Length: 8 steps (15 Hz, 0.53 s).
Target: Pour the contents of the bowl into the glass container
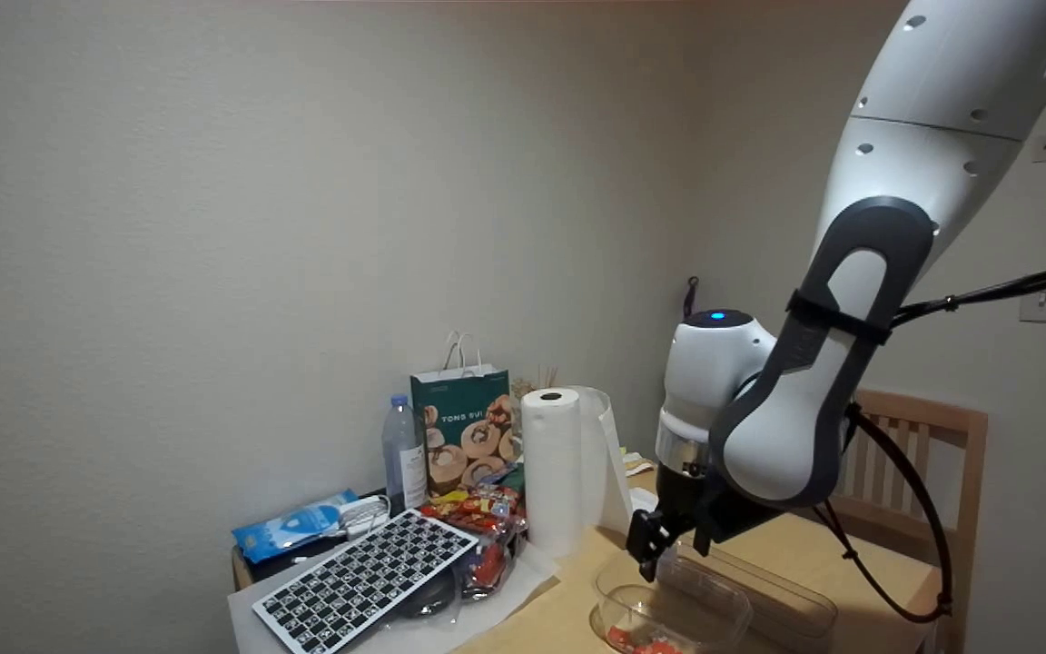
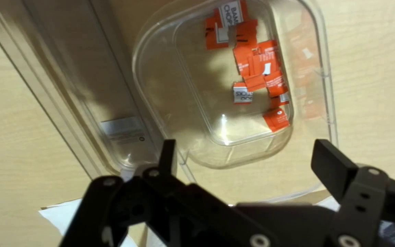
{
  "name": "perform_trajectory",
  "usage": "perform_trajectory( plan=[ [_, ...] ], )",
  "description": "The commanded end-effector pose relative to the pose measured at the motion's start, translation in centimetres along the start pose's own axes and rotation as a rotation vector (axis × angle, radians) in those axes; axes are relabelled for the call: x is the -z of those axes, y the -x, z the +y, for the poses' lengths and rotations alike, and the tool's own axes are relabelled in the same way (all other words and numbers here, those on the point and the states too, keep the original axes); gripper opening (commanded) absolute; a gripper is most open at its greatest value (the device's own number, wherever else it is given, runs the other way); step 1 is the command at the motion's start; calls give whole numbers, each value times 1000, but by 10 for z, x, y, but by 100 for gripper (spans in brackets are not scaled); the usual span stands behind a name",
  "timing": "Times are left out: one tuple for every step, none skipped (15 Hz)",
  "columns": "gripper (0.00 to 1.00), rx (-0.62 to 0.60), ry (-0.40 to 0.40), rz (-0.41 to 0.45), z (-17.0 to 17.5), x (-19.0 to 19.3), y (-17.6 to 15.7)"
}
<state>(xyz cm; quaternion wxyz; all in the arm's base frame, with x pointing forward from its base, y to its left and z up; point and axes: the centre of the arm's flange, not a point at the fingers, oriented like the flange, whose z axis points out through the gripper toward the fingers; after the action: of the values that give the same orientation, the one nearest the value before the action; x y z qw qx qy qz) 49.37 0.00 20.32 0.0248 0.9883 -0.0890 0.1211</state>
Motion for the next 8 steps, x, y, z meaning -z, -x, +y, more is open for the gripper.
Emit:
perform_trajectory(
  plan=[
    [100, 90, -143, 6, 14, -43, -4],
    [100, 113, -164, 6, 14, -53, -4],
    [100, 133, -181, 2, 17, -63, -5],
    [100, 140, -164, 8, 19, -67, -10],
    [100, 145, -156, 10, 22, -69, -16],
    [100, 113, -149, 6, 8, -57, -1],
    [100, 122, -148, 11, 14, -62, -7],
    [100, 125, -148, 15, 16, -65, -12]
  ],
)
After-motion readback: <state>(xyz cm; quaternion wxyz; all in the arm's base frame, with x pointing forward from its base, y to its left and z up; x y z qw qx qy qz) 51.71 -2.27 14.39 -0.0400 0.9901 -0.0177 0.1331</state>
